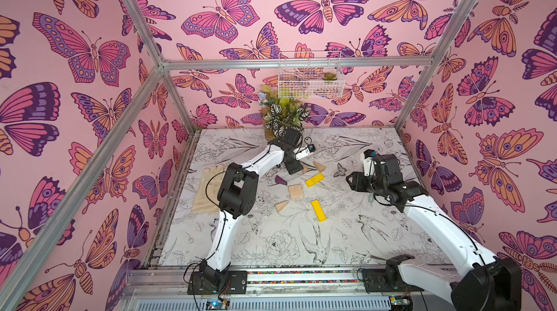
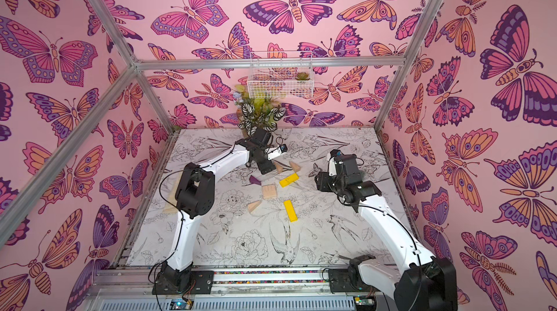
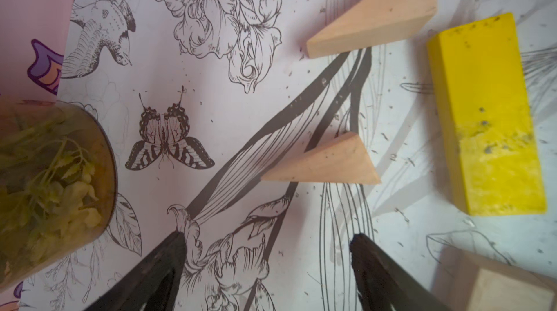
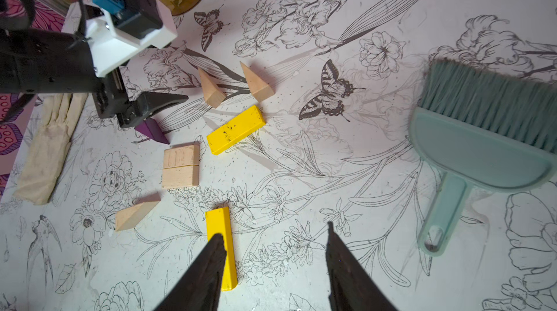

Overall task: Assemble a small pinwheel with building blocks
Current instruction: Assemble the building block at the center of the board.

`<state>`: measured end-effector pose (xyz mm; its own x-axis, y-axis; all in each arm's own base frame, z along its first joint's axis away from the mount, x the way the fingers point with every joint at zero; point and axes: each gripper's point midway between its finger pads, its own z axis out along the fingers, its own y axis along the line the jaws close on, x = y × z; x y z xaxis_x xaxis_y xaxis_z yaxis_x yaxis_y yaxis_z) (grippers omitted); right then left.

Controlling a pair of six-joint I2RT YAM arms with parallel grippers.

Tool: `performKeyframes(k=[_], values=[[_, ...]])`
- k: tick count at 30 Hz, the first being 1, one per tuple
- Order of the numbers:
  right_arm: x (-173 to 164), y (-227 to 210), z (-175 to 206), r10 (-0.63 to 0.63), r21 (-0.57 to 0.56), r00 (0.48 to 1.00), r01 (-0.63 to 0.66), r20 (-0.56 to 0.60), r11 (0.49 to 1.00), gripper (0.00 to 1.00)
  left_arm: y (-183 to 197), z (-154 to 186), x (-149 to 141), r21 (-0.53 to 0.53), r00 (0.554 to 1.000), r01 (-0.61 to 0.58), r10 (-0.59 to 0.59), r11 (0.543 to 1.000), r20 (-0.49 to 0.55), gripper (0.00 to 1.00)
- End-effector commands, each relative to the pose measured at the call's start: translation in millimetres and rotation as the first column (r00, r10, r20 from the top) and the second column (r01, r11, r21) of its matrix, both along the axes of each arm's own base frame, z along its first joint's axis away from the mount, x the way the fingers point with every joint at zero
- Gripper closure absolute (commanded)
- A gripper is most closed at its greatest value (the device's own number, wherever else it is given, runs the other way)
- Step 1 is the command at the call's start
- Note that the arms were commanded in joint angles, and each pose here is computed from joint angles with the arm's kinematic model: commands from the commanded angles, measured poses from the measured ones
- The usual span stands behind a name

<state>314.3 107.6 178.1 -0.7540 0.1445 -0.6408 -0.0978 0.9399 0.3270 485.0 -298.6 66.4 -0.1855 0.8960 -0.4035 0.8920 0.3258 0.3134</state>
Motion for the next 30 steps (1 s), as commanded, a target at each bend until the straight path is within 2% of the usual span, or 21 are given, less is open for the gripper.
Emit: performKeyframes(k=[1,5,11,20,25,30], values=[[-5.8,-9.4,-1.5,-0.039,-0.012,0.999,0.038,-0.023,0.999,0.44,-5.1,-13.4,-0.7,0.04,0.998,0.059,-0.059,0.997,-0.009,0.09],[-5.7,-10.6,-4.0,-0.042,-0.016,0.998,0.042,-0.039,0.999,0.43,-11.3,-27.5,-3.1,0.047,0.996,0.081,-0.08,0.996,-0.029,0.08],[-7.3,-9.3,-6.3,-0.038,-0.011,0.998,0.037,-0.051,0.999,0.43,-27.9,-33.7,-5.6,-0.024,0.992,0.104,-0.106,0.994,-0.066,0.11],[-11.3,-10.0,-10.0,-0.04,-0.009,0.997,0.04,-0.067,0.999,0.43,-37.5,-50.8,-8.6,-0.074,0.988,0.086,-0.095,0.994,-0.123,0.16],[-12.1,-9.4,-10.4,-0.039,-0.006,0.997,0.038,-0.069,0.999,0.43,-40.2,-59.6,-12.5,-0.1,0.984,0.054,-0.07,0.994,-0.165,0.26],[-13.1,-9.7,-12.4,-0.042,-0.004,0.996,0.042,-0.075,0.999,0.43,-36.4,-61.4,-12.5,-0.107,0.98,-0.042,0.02,0.993,-0.199,0.45]])
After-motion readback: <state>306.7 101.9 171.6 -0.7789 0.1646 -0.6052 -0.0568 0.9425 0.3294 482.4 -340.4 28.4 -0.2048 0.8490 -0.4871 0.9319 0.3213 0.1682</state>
